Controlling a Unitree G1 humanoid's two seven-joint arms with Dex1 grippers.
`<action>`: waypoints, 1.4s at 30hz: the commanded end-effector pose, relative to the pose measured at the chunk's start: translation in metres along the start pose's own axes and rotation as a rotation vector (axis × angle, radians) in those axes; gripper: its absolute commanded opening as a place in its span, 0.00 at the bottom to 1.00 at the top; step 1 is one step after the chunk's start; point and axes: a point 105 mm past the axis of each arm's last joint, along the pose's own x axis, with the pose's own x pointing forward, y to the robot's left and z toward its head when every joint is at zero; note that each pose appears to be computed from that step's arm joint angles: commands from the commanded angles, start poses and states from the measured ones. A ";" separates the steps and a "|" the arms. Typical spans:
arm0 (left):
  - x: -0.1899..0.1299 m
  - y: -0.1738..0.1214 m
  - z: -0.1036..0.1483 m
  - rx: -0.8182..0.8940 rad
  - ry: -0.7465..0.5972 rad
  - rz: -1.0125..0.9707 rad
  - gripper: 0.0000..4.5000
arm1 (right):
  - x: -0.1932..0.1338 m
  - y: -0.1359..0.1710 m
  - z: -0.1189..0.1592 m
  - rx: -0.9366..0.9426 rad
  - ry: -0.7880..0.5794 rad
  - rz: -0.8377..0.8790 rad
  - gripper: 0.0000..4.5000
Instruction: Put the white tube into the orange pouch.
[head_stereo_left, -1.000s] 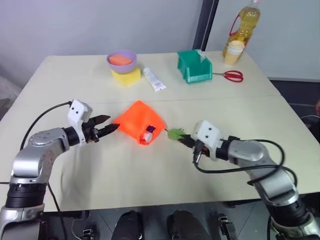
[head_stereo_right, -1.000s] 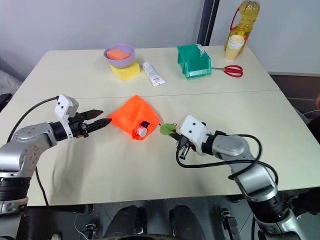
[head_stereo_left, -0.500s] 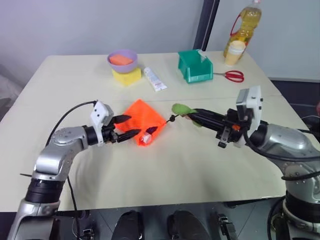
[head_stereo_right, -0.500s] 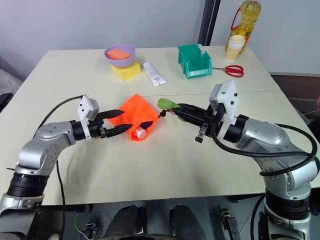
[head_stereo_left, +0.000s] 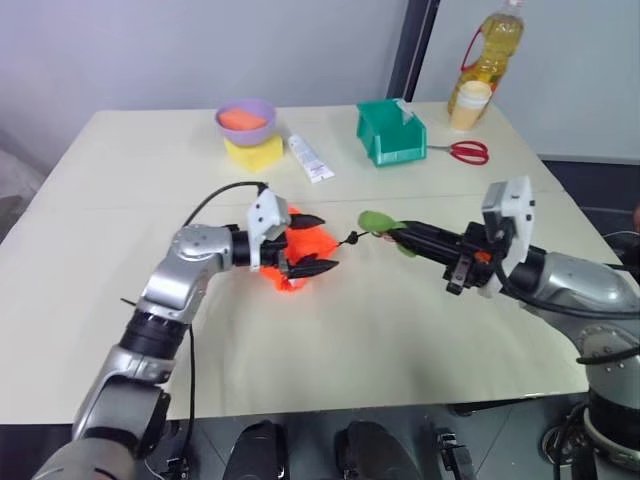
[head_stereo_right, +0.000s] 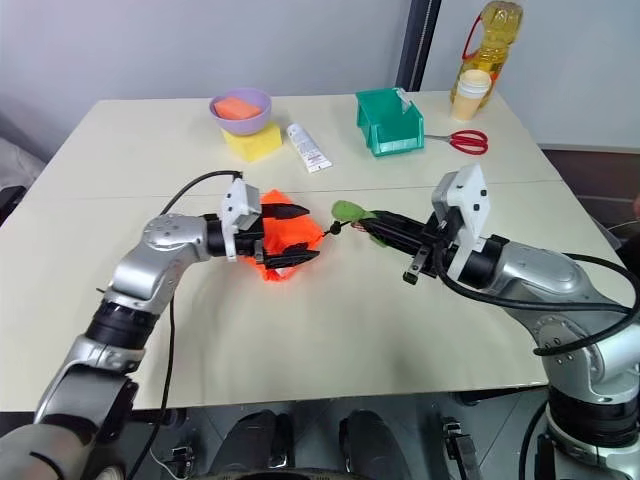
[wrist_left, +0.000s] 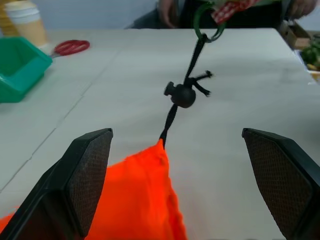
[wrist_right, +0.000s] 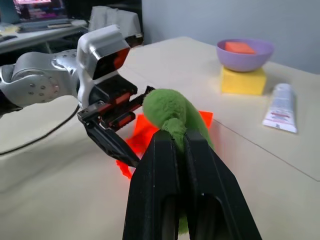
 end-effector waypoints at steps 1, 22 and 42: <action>0.011 0.002 0.005 0.021 -0.011 -0.068 0.98 | -0.007 0.005 0.009 -0.045 -0.028 -0.002 0.00; 0.041 0.004 0.008 0.123 0.008 -0.212 0.90 | -0.008 0.008 0.005 -0.037 -0.025 -0.026 0.00; 0.046 0.007 0.020 0.181 -0.056 -0.197 0.49 | -0.008 0.010 0.000 -0.041 -0.011 -0.039 0.00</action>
